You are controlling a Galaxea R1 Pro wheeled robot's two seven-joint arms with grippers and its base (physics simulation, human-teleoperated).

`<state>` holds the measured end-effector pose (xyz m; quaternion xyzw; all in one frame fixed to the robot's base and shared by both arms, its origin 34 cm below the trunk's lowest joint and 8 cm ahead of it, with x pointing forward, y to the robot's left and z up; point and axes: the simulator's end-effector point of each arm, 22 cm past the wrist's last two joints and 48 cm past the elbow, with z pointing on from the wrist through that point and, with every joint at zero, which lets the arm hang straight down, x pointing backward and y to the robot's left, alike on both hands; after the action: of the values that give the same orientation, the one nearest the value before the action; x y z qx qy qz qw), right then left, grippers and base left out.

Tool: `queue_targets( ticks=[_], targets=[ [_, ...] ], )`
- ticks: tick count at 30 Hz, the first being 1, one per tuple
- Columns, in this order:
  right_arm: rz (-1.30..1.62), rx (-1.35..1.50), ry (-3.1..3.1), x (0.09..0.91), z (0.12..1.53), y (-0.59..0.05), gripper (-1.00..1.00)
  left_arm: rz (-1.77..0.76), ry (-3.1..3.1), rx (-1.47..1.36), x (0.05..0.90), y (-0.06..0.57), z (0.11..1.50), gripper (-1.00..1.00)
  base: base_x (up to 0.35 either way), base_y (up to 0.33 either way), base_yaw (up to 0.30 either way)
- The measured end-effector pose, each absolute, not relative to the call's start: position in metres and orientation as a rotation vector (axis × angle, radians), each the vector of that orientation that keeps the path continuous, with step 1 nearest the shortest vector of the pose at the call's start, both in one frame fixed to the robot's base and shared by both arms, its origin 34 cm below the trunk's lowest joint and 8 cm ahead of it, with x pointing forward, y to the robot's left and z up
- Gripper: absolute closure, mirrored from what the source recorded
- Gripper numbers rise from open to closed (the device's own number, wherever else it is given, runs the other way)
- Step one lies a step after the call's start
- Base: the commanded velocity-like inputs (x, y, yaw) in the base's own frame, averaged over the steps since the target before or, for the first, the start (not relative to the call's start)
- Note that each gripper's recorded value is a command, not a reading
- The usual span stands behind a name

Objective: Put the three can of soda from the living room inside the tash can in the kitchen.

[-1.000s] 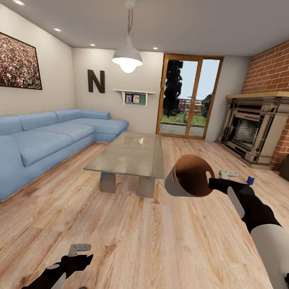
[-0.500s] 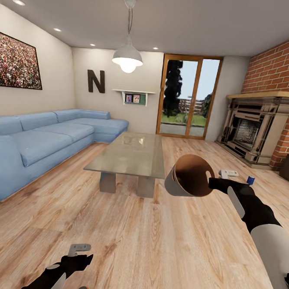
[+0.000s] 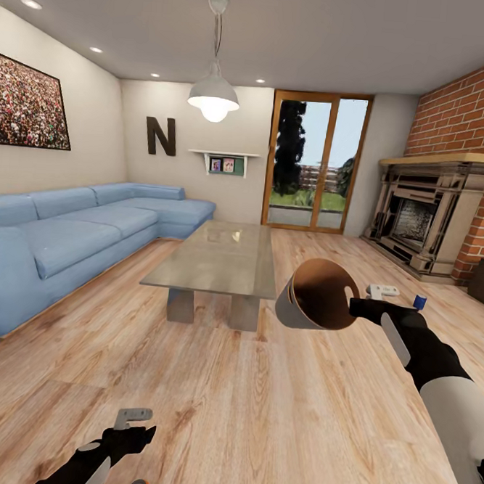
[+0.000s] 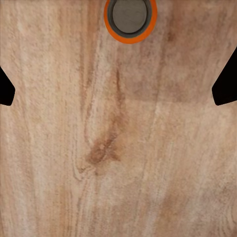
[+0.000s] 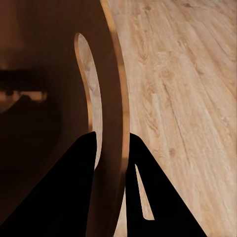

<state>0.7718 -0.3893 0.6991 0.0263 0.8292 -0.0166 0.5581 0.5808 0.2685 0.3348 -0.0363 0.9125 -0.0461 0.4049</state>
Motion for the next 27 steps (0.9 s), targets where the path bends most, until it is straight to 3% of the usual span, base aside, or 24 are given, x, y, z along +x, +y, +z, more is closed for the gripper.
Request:
queue_targets(
  ticks=[27],
  targets=[
    [-0.039, 0.051, 1.88, 0.773, 0.702, -0.388, 1.0, -0.117, 2.305, -0.091, 0.58, 0.268, 0.334, -1.0, 0.0, 0.0, 0.0]
  ],
)
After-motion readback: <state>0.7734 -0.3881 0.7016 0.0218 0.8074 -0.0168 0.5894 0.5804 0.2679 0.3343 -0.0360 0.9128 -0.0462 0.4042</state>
